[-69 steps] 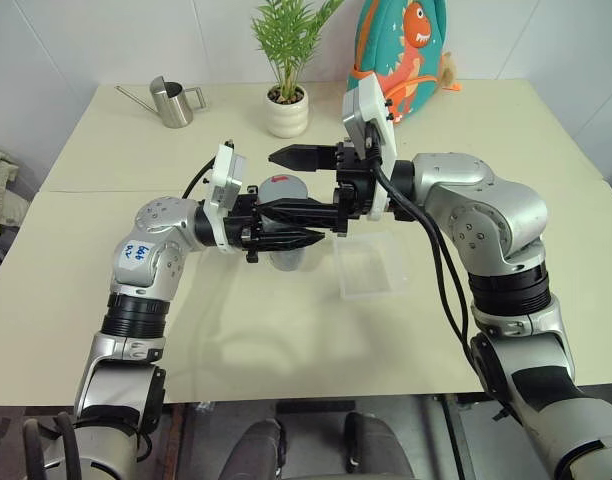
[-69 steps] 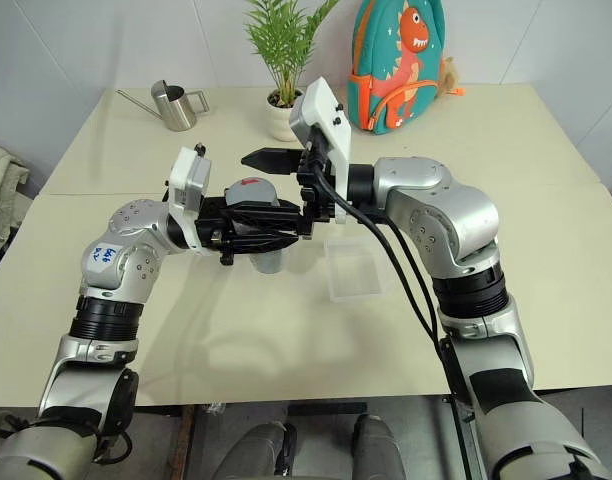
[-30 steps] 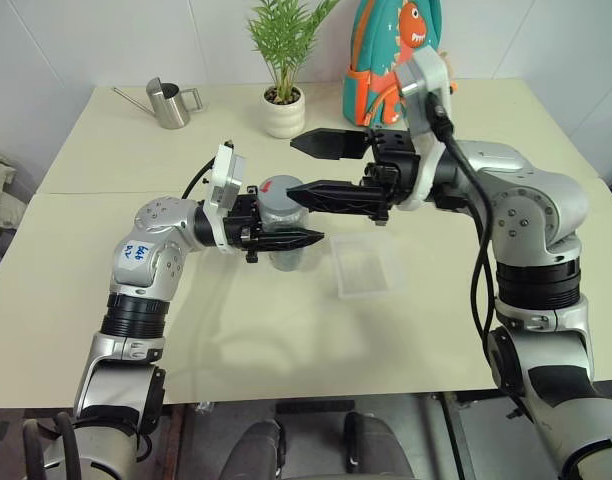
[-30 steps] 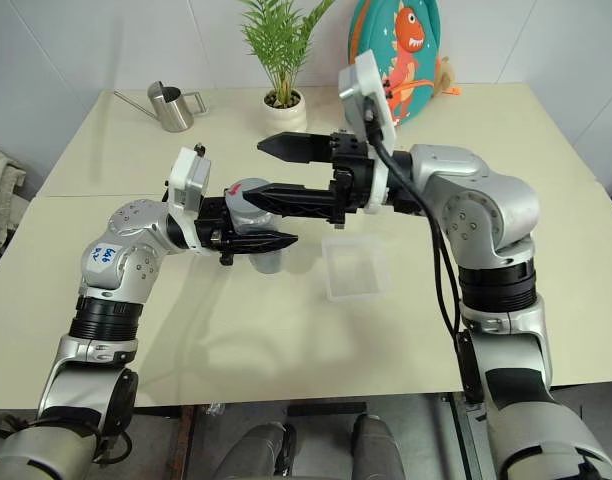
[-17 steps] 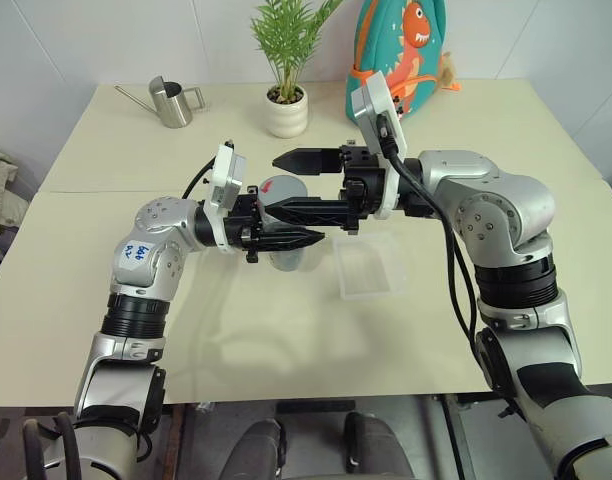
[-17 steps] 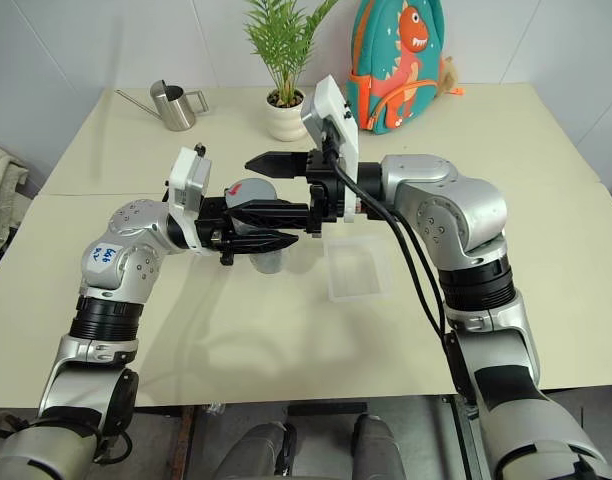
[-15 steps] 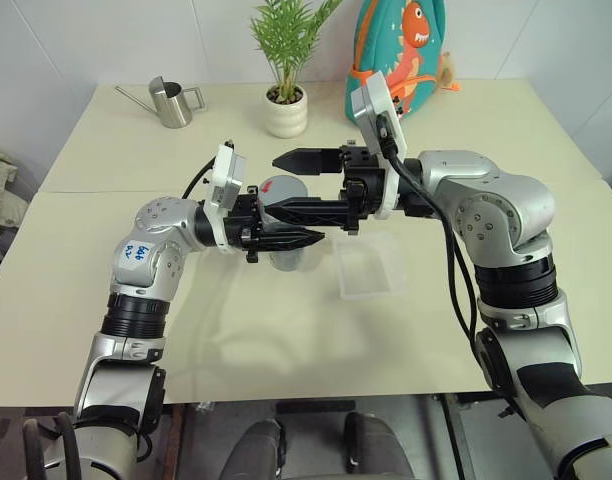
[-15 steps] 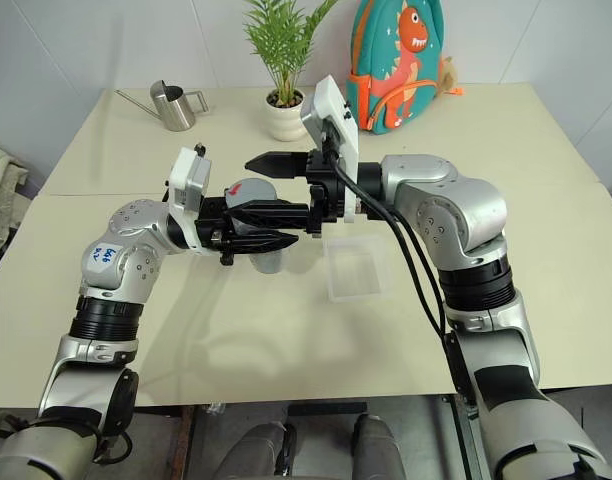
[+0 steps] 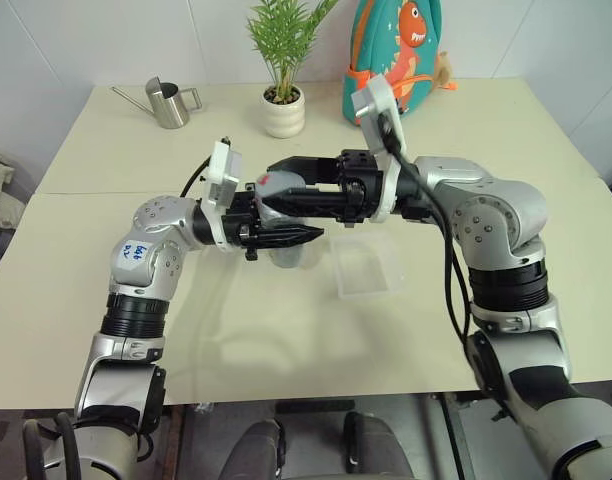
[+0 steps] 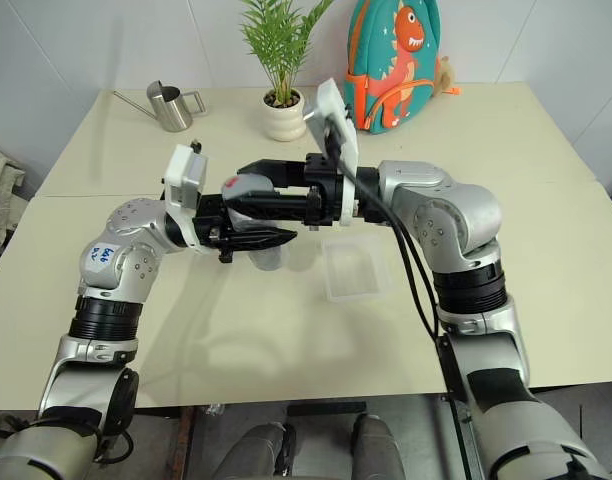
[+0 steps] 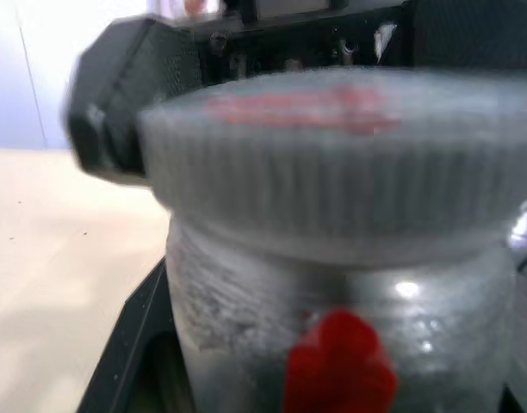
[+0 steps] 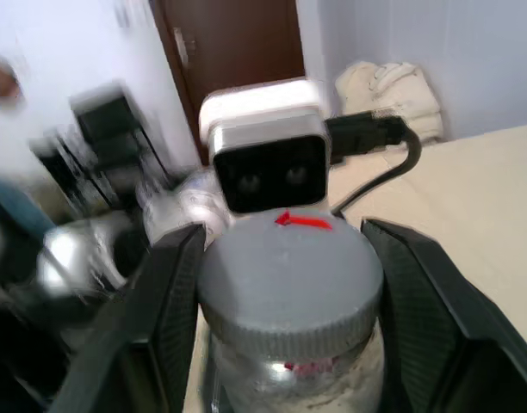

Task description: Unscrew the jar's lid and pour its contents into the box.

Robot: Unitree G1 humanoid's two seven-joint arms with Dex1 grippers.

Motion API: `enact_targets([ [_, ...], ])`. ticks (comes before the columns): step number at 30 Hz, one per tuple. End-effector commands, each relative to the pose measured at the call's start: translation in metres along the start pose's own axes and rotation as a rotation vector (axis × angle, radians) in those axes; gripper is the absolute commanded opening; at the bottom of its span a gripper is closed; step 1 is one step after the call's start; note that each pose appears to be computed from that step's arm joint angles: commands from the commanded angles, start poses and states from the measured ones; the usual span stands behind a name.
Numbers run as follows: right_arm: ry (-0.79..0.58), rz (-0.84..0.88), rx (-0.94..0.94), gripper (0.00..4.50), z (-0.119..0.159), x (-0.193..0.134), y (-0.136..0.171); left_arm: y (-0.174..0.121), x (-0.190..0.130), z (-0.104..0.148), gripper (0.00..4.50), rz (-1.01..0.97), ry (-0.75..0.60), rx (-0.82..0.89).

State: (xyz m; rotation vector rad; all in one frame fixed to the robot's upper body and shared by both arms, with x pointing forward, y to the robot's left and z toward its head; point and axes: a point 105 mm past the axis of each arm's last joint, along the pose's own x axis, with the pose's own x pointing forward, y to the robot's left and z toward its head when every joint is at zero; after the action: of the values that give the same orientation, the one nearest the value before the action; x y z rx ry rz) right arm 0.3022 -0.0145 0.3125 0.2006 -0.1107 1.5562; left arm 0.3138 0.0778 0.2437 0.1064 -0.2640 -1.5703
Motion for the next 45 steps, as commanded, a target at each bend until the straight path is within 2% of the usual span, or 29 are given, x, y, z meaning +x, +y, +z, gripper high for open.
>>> enact_targets([
  [1, -0.181, -0.002, 0.001, 2.55, 0.048, -0.017, 0.009, -0.003, -0.002, 0.003, 2.08, -0.005, -0.001, 0.025],
  [5, -0.147, -0.264, -0.099, 2.55, 0.046, -0.061, -0.019, -0.004, -0.005, 0.001, 2.08, 0.004, 0.003, 0.024],
  [8, -0.024, -0.566, -0.239, 2.55, 0.024, -0.123, -0.048, -0.004, -0.007, 0.002, 2.08, 0.022, -0.007, 0.023],
  [9, 0.034, -0.685, -0.29, 2.55, 0.012, -0.152, -0.058, -0.003, -0.008, 0.002, 2.08, 0.027, -0.01, 0.02],
  [11, 0.051, -0.892, -0.322, 2.55, -0.001, -0.21, -0.068, -0.002, -0.009, 0.002, 2.08, 0.033, -0.011, 0.014],
  [13, 0.055, -1.037, -0.351, 2.55, -0.012, -0.25, -0.07, -0.001, -0.011, 0.002, 2.08, 0.038, -0.013, 0.008],
  [16, 0.117, -1.18, -0.377, 2.55, -0.039, -0.292, -0.069, 0.002, -0.01, 0.002, 2.08, 0.042, -0.017, 0.003],
  [20, 0.191, -1.289, -0.322, 2.55, -0.088, -0.324, -0.062, 0.006, -0.007, 0.005, 2.08, 0.04, -0.02, -0.001],
  [23, 0.203, -1.289, -0.256, 2.55, -0.115, -0.332, -0.052, 0.008, -0.005, 0.007, 2.08, 0.031, -0.019, 0.0],
  [25, 0.185, -1.31, -0.237, 3.3, -0.118, -0.337, -0.047, 0.009, -0.004, 0.008, 2.08, 0.029, -0.019, 0.001],
  [29, 0.153, -1.292, -0.25, 4.47, -0.107, -0.334, -0.036, 0.014, -0.002, 0.007, 2.08, 0.042, -0.006, 0.017],
  [33, 0.146, -1.189, -0.316, 4.47, -0.075, -0.313, -0.024, 0.025, 0.002, 0.002, 2.08, 0.081, 0.039, 0.031],
  [37, 0.23, -0.918, -0.332, 4.47, -0.047, -0.262, 0.002, 0.042, 0.013, 0.0, 2.08, 0.124, 0.107, 0.092],
  [41, 0.413, -0.724, -0.279, 4.47, -0.057, -0.233, 0.036, 0.057, 0.028, -0.007, 2.08, 0.155, 0.208, 0.194],
  [45, 0.491, -0.71, -0.271, 4.47, -0.071, -0.227, 0.052, 0.075, 0.051, -0.013, 2.08, 0.233, 0.323, 0.387],
])
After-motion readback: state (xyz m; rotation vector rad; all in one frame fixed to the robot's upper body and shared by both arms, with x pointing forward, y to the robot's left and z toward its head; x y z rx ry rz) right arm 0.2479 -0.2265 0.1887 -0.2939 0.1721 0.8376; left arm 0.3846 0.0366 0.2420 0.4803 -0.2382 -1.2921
